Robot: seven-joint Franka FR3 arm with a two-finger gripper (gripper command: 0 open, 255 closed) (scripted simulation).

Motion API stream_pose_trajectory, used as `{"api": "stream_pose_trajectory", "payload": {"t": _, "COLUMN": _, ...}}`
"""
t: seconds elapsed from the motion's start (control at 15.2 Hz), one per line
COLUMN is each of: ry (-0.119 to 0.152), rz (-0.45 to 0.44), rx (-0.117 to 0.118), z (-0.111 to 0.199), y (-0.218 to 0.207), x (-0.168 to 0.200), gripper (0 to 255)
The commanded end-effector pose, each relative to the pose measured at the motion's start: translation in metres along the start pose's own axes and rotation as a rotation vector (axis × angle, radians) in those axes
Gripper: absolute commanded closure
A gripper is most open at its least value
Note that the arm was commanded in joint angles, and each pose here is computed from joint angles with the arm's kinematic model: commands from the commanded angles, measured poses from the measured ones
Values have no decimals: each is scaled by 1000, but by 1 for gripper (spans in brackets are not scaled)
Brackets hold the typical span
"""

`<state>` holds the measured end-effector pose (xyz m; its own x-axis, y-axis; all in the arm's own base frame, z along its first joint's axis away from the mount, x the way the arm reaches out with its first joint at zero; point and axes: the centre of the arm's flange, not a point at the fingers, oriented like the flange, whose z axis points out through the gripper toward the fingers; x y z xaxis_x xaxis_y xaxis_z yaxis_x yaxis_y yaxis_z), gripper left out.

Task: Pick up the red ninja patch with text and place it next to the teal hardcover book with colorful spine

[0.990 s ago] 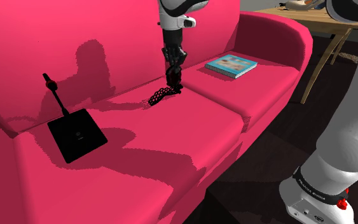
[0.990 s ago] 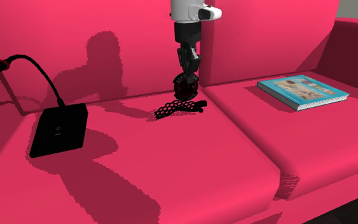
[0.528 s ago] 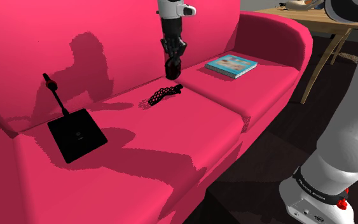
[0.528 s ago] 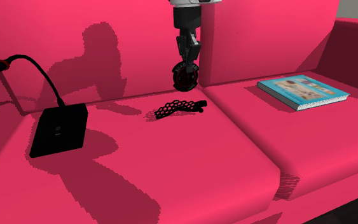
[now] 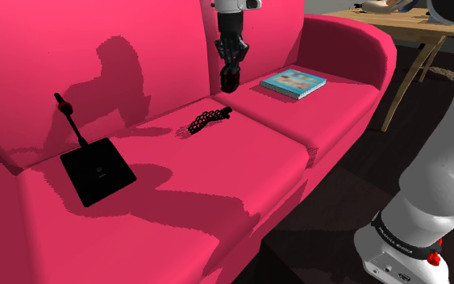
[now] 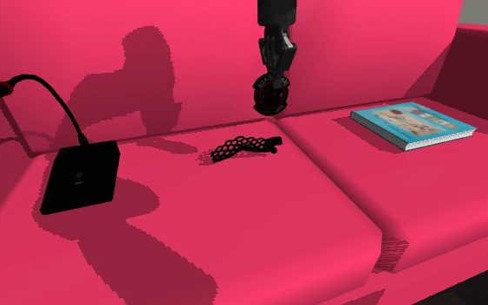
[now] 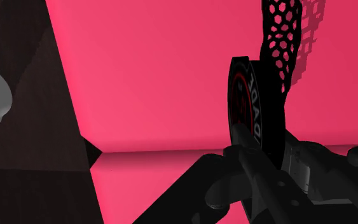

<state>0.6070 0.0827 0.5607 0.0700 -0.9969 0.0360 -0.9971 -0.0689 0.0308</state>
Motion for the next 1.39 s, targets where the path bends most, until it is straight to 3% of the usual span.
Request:
{"api": "stream_pose_trajectory", "payload": {"t": 0.0, "ry": 0, "rz": -1, "rx": 0, "z": 0, "y": 7, "x": 24, "gripper": 255}}
{"api": "stream_pose_trajectory", "payload": {"t": 1.32, "ry": 0, "rz": -1, "rx": 0, "z": 7, "y": 78, "x": 279, "gripper": 255}}
